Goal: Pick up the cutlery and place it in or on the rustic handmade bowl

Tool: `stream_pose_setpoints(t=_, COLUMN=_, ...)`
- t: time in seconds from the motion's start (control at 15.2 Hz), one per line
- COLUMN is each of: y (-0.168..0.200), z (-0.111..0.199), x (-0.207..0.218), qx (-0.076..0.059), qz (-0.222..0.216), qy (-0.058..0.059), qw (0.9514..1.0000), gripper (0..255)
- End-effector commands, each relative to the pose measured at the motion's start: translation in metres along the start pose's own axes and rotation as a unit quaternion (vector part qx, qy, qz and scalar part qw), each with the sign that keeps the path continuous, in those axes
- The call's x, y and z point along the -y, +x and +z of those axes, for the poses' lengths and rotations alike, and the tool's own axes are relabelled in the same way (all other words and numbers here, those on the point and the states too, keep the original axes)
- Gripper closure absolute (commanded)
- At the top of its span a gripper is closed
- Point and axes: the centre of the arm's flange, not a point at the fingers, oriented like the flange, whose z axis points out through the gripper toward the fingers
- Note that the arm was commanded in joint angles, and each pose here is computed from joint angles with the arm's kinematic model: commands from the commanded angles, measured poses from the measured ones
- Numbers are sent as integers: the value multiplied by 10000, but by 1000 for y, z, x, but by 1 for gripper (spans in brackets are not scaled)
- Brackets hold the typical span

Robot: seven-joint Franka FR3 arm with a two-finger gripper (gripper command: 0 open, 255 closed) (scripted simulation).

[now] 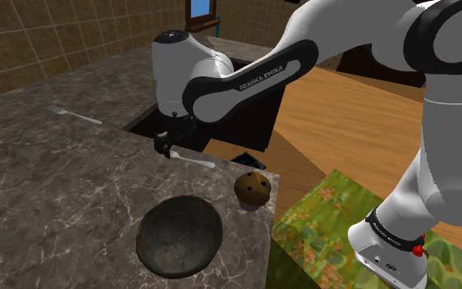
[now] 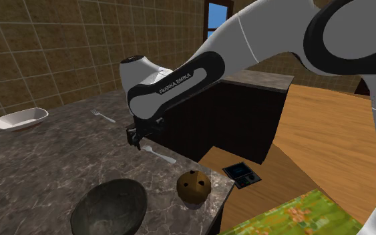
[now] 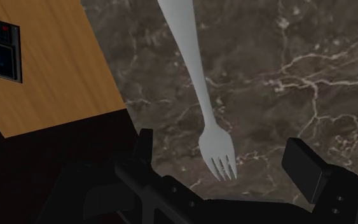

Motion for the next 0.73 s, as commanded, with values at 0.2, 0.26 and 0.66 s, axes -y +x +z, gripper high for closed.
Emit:
stream_pose_setpoints(t=0.2, y=5, z=28, x=7, qx=-15, qz=-6, qy=-5, qw=10000, gripper=0)
stream_pose_setpoints(t=0.26, y=5, z=34, x=7, qx=-15, qz=-6, qy=-5, qw=10000, gripper=0)
stream_pose_setpoints(t=0.66, y=5, z=47, x=7, qx=-15, qz=-6, qy=-5, qw=10000, gripper=0)
